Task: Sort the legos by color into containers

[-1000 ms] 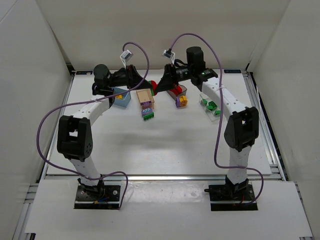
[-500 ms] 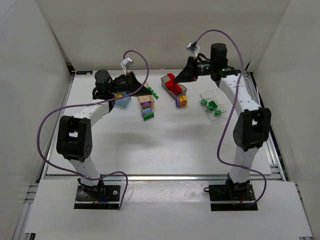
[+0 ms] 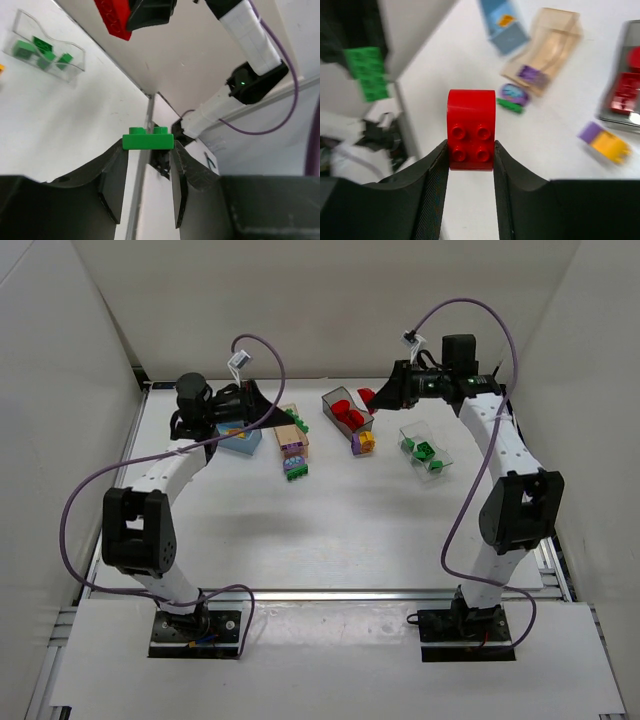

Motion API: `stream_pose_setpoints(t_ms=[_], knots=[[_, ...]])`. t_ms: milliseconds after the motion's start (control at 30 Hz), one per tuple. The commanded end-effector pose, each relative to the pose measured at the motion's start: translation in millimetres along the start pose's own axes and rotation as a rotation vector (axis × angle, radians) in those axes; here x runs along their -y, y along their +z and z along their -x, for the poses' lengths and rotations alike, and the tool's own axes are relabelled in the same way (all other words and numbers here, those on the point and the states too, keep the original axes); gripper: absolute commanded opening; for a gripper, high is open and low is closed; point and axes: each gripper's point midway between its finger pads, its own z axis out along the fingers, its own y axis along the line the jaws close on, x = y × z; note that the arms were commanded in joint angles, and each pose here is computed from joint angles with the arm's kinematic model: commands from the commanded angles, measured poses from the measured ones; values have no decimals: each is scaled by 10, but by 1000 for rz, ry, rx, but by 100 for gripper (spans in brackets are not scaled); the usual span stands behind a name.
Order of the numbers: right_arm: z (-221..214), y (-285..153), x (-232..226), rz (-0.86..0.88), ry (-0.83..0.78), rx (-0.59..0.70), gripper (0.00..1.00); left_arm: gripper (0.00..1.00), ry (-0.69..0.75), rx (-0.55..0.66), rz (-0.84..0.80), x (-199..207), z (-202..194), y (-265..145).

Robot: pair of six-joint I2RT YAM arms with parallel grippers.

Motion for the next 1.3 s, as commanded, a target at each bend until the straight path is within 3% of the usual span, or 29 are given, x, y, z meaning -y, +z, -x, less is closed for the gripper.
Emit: stream_pose_setpoints(t_ms=[0, 33, 67, 100, 367, 800, 900, 933, 1100, 1233, 1267], knots=[[-107, 26, 343, -261, -157, -49, 0, 10, 109, 68, 94, 169, 226, -131], [-137, 81, 558, -332, -173, -69, 0, 10, 208, 74, 122, 171, 303, -159], [-133, 133, 646, -348, -181, -73, 0, 10, 173, 67, 164, 138, 276, -211], [-54, 208, 665, -363, -209, -71, 0, 10, 233, 78, 197, 115, 328, -235], [1, 733, 1376, -456, -206, -96, 0, 10, 223, 122, 285, 80, 403, -479], [-114, 952, 2039, -589, -206, -139, 2, 10, 198, 147, 325, 15, 427, -662], [-195, 1005, 2135, -595, -198, -157, 11, 10, 197, 148, 326, 5, 442, -666], [-226, 1007, 2159, -604, -193, -164, 18, 10, 197, 149, 327, 1, 448, -670], [-291, 1056, 2211, -620, -202, -180, 30, 10, 196, 150, 334, -45, 468, -671], [-320, 1069, 2237, -626, -206, -188, 51, 10, 199, 152, 331, -56, 492, -666], [-310, 1058, 2239, -629, -205, -186, 66, 10, 196, 151, 332, -77, 494, -665]])
